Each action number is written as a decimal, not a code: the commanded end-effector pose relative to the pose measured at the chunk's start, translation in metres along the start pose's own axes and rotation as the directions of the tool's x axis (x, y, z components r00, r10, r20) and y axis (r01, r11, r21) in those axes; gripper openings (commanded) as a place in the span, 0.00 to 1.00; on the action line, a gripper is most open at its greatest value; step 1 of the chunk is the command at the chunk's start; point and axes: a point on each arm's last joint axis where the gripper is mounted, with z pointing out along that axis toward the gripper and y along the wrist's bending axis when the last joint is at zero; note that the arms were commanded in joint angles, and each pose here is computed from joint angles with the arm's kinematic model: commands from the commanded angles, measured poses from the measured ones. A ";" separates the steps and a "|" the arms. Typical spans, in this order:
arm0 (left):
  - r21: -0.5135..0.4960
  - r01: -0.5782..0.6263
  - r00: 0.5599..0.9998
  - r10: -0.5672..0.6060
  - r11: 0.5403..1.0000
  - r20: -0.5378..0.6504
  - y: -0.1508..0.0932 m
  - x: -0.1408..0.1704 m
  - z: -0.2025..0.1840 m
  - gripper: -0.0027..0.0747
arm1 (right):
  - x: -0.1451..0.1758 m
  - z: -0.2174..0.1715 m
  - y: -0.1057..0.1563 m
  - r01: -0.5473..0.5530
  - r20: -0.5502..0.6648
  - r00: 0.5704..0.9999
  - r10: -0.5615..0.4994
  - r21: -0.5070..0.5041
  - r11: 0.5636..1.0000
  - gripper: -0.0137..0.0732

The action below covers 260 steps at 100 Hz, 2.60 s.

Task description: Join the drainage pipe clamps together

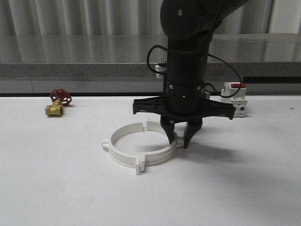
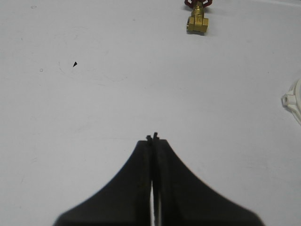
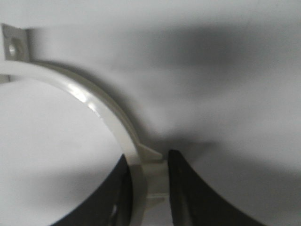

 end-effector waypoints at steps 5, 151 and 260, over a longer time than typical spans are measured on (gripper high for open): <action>0.017 -0.001 0.997 0.000 1.000 0.081 -0.002 -0.011 -0.005 0.01 | -0.012 -0.028 0.006 -0.012 0.079 0.997 0.018 -0.076 0.997 0.11; 0.017 -0.001 0.997 0.000 1.000 0.081 -0.002 -0.011 -0.005 0.01 | -0.014 -0.172 -0.094 0.082 0.379 0.920 -0.100 0.064 0.995 0.60; 0.017 -0.001 0.997 0.000 1.000 0.082 -0.002 -0.011 -0.005 0.01 | 0.192 -0.248 -0.266 -0.043 0.714 0.695 0.083 -0.073 0.996 0.02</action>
